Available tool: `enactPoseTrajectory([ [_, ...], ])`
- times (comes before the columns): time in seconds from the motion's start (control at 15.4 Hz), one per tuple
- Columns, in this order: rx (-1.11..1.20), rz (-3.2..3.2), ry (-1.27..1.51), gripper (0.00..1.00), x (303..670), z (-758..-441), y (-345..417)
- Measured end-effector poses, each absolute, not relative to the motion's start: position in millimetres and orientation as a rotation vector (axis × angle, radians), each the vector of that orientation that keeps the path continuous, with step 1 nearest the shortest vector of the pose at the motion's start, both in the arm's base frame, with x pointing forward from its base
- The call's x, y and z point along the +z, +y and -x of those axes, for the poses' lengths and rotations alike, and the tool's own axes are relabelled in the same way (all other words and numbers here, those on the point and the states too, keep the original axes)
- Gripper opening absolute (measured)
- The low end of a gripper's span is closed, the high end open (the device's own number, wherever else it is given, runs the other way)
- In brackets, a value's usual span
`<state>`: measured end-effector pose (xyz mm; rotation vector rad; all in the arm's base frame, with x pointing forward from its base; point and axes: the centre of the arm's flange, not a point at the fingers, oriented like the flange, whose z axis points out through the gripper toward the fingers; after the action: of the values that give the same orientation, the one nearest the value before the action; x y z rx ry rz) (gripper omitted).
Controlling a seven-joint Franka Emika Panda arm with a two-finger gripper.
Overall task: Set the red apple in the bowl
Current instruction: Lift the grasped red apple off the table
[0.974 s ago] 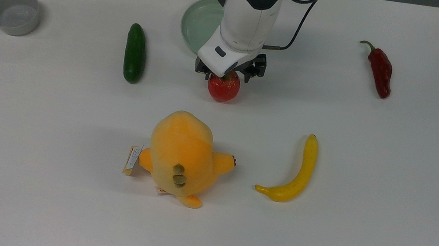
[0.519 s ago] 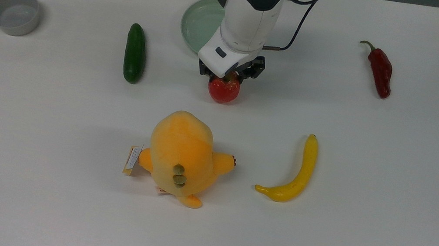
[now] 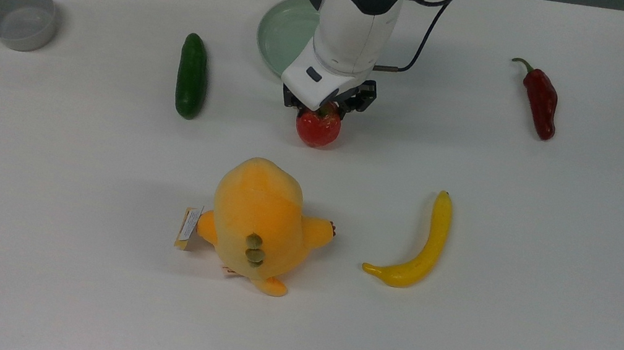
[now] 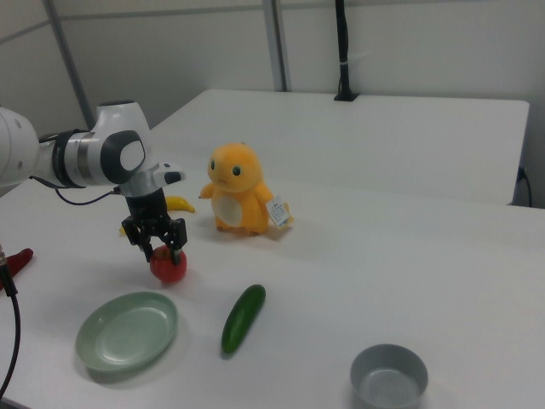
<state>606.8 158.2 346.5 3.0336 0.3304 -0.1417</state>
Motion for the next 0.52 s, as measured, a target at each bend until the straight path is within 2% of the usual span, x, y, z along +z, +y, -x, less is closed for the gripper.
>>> enactPoseTrajectory([
  [0.26,-0.087,-3.041,0.318,0.68,365.3,-609.5,154.2],
  [0.52,0.014,-3.051,0.277,0.67,407.9,-609.0,138.3],
])
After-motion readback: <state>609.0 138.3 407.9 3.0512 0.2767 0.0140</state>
